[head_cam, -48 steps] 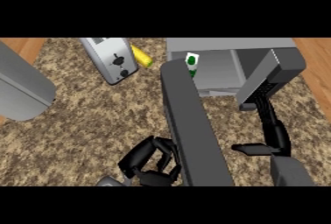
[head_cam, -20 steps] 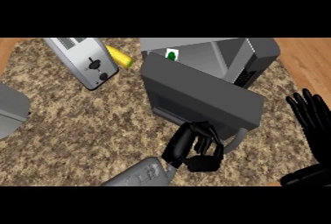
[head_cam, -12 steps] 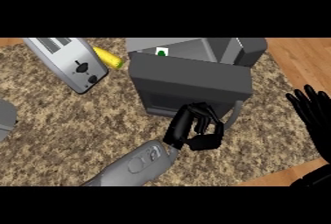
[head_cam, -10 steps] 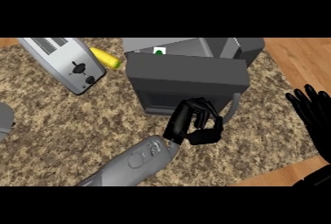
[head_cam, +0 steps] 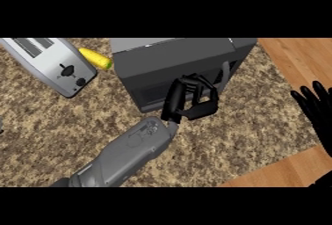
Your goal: Pick up the milk, place it into the microwave and close the microwave
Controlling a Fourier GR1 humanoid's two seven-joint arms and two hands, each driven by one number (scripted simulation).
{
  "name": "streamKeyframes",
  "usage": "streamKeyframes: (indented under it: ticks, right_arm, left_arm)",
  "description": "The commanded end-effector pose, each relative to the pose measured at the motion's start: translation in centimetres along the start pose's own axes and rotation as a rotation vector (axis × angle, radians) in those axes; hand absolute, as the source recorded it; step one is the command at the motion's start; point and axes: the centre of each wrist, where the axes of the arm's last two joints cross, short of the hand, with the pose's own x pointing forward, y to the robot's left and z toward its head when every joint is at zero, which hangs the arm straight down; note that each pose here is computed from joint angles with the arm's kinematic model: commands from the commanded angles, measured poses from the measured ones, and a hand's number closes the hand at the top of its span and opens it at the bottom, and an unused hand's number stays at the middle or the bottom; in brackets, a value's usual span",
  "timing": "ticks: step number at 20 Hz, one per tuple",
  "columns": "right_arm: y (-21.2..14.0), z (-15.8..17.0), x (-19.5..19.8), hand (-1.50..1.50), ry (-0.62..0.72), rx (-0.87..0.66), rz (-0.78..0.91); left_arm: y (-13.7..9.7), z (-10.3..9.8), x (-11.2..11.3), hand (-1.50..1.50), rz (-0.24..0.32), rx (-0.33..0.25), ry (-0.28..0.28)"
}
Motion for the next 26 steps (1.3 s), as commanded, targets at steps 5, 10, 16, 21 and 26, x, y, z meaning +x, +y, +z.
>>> streamKeyframes:
  ticks: [5,10,16,21,26]
  right_arm:
    - [-0.4,-1.1,1.5,-1.5,-0.021,0.041,-0.006]
    - [-0.8,-1.7,2.4,-1.5,-0.031,0.048,0.004]
    - [-0.9,-1.9,2.9,-1.5,-0.026,0.057,-0.009]
    - [-1.1,-2.5,3.6,-1.5,-0.045,0.062,-0.01]
    - [-1.6,-2.6,4.2,-1.5,-0.046,0.052,-0.011]
  left_arm:
    - [0.8,-2.5,1.5,1.5,0.064,0.069,-0.061]
    - [1.3,-2.4,0.7,1.5,0.069,0.09,-0.072]
    - [1.5,-2.4,0.3,1.5,0.088,0.094,-0.09]
    - [1.4,-2.6,0.2,1.5,0.087,0.095,-0.094]
    - [1.6,-2.6,0.1,1.5,0.105,0.111,-0.108]
